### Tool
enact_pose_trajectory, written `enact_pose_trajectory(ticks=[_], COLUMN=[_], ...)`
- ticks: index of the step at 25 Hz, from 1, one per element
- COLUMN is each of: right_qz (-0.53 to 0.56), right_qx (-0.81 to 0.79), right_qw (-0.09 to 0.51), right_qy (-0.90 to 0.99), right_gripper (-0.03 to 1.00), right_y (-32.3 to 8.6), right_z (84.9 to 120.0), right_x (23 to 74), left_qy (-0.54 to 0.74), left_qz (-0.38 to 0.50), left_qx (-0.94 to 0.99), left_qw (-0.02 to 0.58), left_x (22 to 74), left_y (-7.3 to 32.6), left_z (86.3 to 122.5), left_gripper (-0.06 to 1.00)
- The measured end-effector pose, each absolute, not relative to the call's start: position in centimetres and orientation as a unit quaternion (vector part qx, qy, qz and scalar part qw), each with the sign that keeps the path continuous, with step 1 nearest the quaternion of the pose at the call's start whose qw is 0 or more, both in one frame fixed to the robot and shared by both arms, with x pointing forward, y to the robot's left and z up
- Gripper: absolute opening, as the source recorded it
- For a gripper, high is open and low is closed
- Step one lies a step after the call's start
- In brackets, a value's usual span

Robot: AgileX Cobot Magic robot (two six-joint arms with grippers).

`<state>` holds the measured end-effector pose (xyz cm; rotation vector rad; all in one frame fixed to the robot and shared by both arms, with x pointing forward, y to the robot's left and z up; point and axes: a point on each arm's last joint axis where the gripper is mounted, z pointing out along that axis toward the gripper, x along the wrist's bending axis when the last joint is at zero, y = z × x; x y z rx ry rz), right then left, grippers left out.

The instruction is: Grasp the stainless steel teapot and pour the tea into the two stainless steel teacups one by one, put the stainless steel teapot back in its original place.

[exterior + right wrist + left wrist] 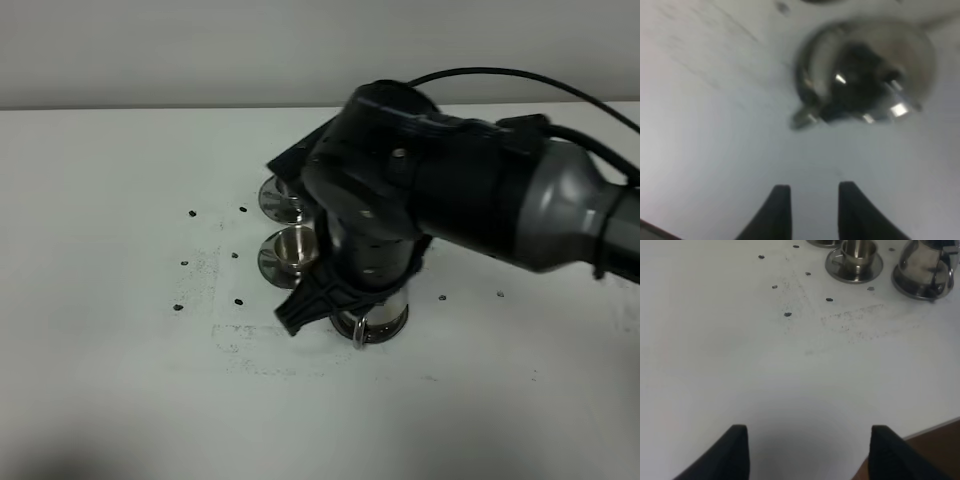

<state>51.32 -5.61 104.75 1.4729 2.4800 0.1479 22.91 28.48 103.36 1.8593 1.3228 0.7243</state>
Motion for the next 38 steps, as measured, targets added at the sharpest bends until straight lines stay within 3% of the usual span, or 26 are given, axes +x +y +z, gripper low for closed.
enact_pose_trajectory(ticks=[5, 10, 13, 22, 30, 38], right_qz=[0.053, 0.101, 0.127, 0.217, 0.146, 0.117], right_qx=[0.541, 0.559, 0.572, 0.691, 0.702, 0.694], right_qw=[0.137, 0.124, 0.094, 0.031, 0.027, 0.044], right_qy=[0.828, 0.813, 0.805, 0.689, 0.696, 0.709], right_gripper=[0.38, 0.54, 0.57, 0.56, 0.52, 0.49], right_y=[-9.4, -9.9, -9.3, -9.2, -9.2, -9.7], right_z=[104.1, 102.5, 102.0, 101.8, 97.8, 97.6], right_x=[50.6, 50.9, 50.6, 52.4, 53.2, 53.2], left_qy=[0.514, 0.514, 0.514, 0.514, 0.514, 0.515], left_qz=[0.282, 0.282, 0.282, 0.282, 0.282, 0.287], left_qx=[0.723, 0.723, 0.723, 0.723, 0.723, 0.723], left_qw=[0.365, 0.365, 0.365, 0.365, 0.365, 0.359], left_x=[22.9, 22.9, 22.9, 22.9, 22.9, 22.9], left_y=[28.5, 28.5, 28.5, 28.5, 28.5, 28.6], left_z=[103.4, 103.4, 103.4, 103.4, 103.4, 103.3], left_gripper=[0.52, 0.52, 0.52, 0.52, 0.52, 0.52])
